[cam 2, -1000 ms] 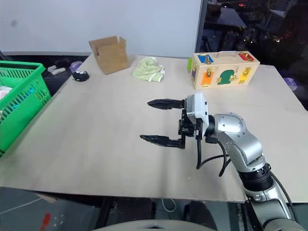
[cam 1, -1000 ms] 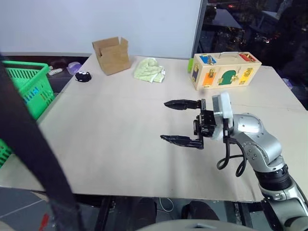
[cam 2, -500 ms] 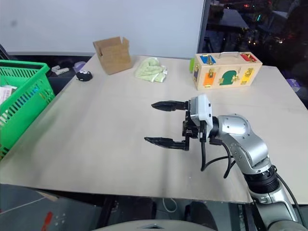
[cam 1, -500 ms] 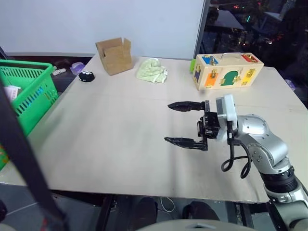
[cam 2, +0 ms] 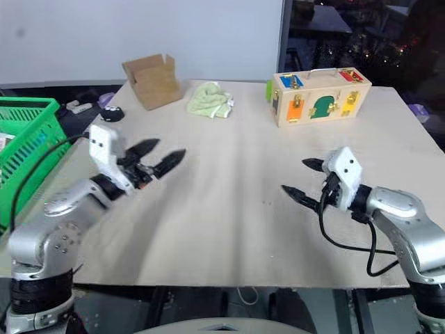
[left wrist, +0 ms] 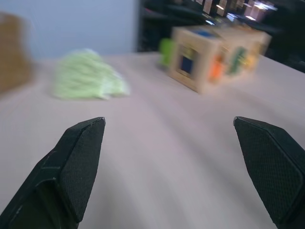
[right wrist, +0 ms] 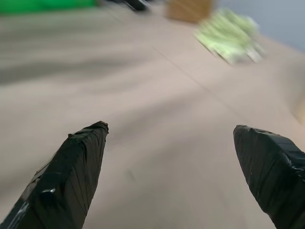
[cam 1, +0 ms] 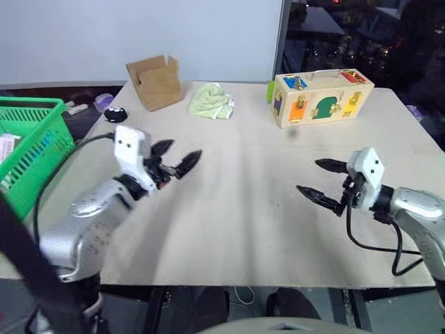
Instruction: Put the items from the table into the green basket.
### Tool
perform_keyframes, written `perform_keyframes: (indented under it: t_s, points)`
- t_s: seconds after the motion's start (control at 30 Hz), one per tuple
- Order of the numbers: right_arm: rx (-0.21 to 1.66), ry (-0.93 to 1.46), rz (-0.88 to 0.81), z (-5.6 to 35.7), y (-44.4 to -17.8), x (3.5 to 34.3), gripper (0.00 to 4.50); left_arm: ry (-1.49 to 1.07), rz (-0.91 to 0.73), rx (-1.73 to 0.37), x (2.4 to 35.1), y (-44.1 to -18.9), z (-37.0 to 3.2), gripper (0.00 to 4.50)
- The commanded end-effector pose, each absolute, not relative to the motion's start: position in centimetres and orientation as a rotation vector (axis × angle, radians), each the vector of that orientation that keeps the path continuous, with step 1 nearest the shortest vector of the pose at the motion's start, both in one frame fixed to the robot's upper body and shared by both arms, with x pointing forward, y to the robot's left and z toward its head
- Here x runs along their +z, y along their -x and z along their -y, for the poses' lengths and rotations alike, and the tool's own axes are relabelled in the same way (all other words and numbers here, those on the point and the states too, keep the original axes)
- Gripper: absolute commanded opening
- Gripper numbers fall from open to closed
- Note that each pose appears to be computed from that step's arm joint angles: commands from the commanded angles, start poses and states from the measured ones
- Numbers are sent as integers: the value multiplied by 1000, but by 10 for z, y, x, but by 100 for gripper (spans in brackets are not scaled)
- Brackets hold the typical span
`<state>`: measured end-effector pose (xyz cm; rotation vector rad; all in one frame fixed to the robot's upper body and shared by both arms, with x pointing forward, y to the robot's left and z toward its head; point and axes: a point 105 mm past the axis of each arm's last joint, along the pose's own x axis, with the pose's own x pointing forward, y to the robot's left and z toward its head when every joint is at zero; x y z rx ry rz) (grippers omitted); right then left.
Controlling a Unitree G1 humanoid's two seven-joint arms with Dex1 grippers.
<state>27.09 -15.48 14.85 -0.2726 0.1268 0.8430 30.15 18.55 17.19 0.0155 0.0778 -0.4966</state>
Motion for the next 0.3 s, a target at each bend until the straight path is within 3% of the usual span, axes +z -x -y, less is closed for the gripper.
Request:
perform_keyframes:
  t_s: [0.03, 0.3]
  points:
    - [745, 341, -125, 169, -263, 152, 450, -66, -100, -453, 161, -299, -185, 446]
    - [654, 361, -161, 186, -254, 146, 450, -57, -184, -455, 133, -285, -185, 446]
